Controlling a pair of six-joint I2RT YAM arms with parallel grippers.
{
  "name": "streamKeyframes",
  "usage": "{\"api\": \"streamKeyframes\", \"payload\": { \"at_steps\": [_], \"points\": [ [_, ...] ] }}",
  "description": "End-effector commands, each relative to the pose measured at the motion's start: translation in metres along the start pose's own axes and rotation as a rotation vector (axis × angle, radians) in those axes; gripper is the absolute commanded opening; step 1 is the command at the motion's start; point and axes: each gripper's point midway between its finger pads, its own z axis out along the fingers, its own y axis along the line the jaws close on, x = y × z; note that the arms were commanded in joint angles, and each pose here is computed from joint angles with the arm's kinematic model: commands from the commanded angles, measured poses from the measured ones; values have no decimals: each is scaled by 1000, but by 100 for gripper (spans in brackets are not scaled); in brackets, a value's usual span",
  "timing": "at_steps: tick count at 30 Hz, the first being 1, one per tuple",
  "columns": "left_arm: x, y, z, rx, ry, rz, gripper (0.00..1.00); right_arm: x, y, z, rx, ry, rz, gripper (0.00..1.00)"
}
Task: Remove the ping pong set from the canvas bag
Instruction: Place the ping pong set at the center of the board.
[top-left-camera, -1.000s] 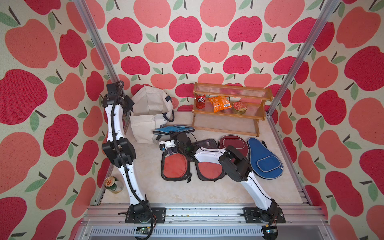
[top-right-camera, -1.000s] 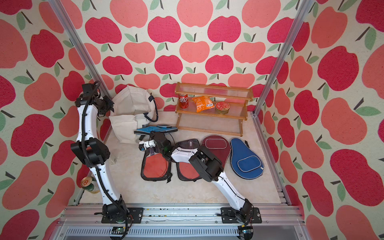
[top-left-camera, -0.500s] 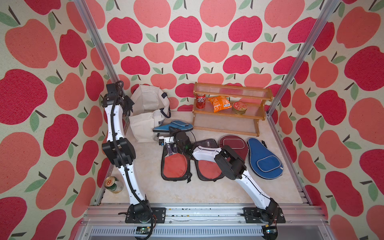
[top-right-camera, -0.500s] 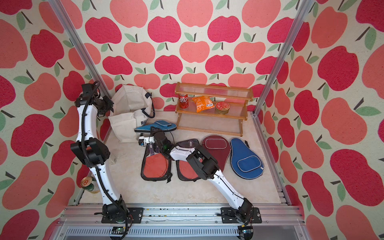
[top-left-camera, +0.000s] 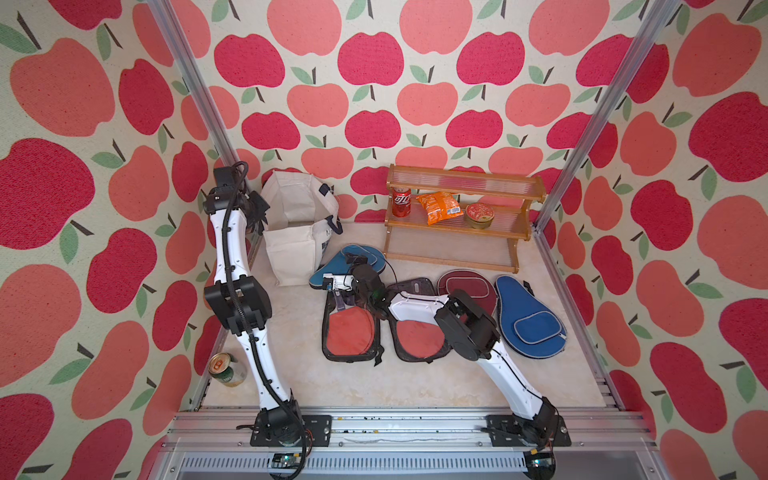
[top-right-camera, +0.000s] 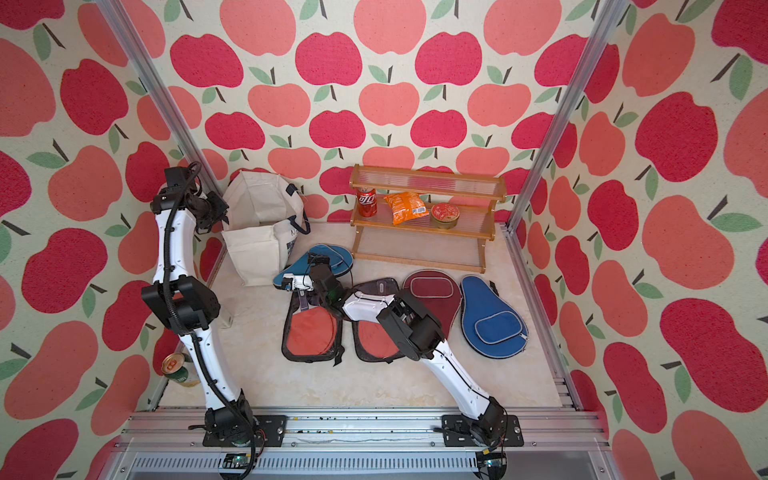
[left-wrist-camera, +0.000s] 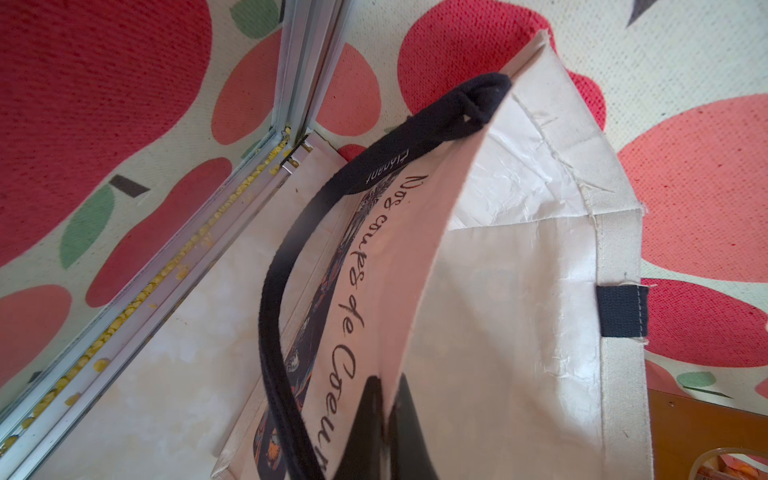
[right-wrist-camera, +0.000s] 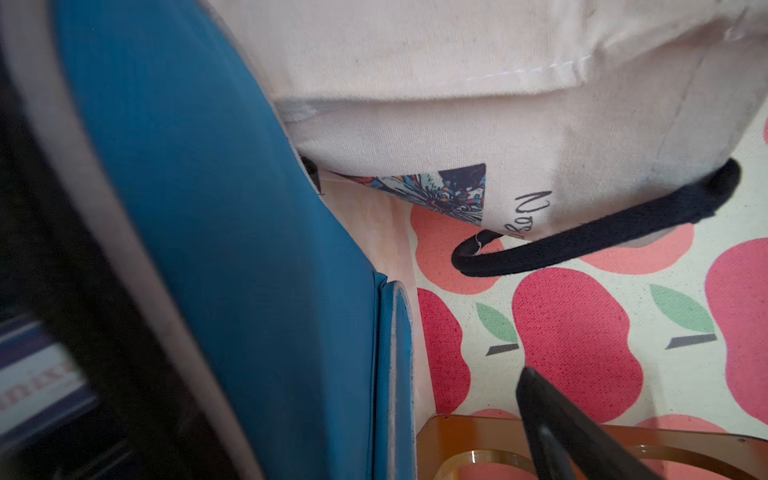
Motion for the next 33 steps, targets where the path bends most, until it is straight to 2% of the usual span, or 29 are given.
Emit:
{"api": "streamKeyframes", "payload": {
  "at_steps": [1,12,25,33],
  "points": [
    [-2,-13,-21,21,-18,10,0,-26,-52,-23,-19,-59,188,99],
    [2,-16,-24,18,-16,24,0,-7,-38,-38,-354,16,481,99],
    [7,-21,-24,11,-10,45,0,-22,-23,-36,-477,21,682,99],
    [8,-23,-27,18,-9,44,0,-27,-14,-25,-533,53,731,99]
  ]
}}
